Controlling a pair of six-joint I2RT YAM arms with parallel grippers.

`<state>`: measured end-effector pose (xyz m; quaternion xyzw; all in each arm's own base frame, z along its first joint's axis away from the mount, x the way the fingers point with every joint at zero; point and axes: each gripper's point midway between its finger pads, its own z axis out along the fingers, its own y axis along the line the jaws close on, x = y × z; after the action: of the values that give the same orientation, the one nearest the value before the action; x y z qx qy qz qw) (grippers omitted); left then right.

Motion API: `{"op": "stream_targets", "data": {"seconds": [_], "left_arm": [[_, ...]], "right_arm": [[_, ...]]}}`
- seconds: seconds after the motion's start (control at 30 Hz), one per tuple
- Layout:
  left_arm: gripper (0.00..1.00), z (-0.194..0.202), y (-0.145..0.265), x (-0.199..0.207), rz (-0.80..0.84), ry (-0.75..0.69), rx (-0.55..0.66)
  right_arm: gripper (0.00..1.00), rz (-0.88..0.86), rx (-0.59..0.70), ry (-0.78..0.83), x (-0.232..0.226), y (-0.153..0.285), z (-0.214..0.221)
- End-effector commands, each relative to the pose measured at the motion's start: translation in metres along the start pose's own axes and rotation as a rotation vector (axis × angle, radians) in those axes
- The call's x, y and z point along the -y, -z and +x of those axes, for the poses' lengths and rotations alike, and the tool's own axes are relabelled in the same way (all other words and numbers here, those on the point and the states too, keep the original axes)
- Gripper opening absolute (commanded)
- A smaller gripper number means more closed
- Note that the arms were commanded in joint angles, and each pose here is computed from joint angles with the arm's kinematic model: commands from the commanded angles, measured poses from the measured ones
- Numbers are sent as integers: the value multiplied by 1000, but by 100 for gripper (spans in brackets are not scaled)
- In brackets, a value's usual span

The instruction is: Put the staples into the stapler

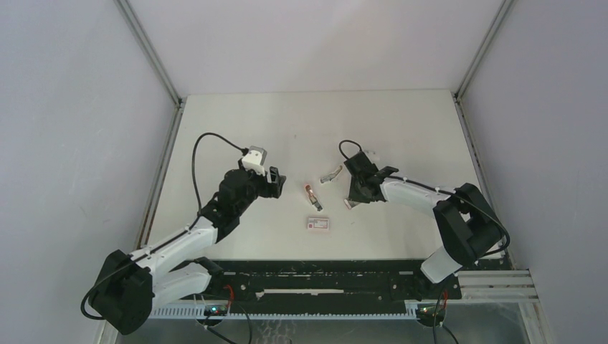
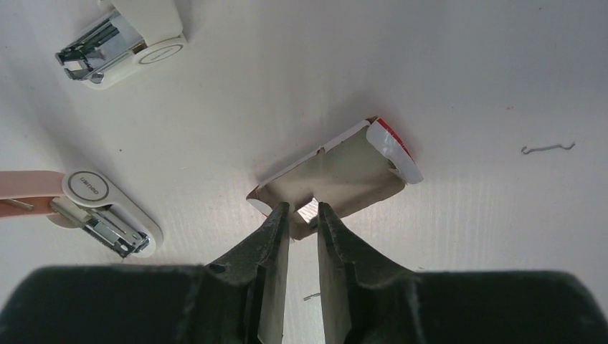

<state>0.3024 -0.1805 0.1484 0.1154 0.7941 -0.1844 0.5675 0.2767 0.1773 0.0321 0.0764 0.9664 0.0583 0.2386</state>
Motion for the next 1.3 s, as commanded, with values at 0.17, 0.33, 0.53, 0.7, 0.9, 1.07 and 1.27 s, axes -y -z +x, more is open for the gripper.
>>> {"op": "stream_targets", "data": {"seconds": [0.17, 0.33, 0.53, 0.7, 0.9, 1.07, 1.27], "left_arm": [[76, -12, 4, 0, 0, 21, 61], [76, -14, 5, 0, 0, 22, 66], [76, -14, 6, 0, 2, 21, 67], [76, -14, 6, 0, 3, 23, 67], [76, -15, 6, 0, 3, 23, 70], [76, -14, 6, 0, 2, 23, 69], [76, -14, 6, 0, 2, 22, 70]], "right_arm": [[20, 16, 1, -22, -2, -8, 2], [20, 16, -1, -21, -2, -11, 2], [20, 11, -10, -15, -5, -13, 5], [20, 8, -18, -10, -6, -17, 7], [14, 10, -23, -3, -6, -21, 9], [1, -3, -9, 5, -6, -18, 3], [0, -55, 40, 65, -12, -6, -11]]}}
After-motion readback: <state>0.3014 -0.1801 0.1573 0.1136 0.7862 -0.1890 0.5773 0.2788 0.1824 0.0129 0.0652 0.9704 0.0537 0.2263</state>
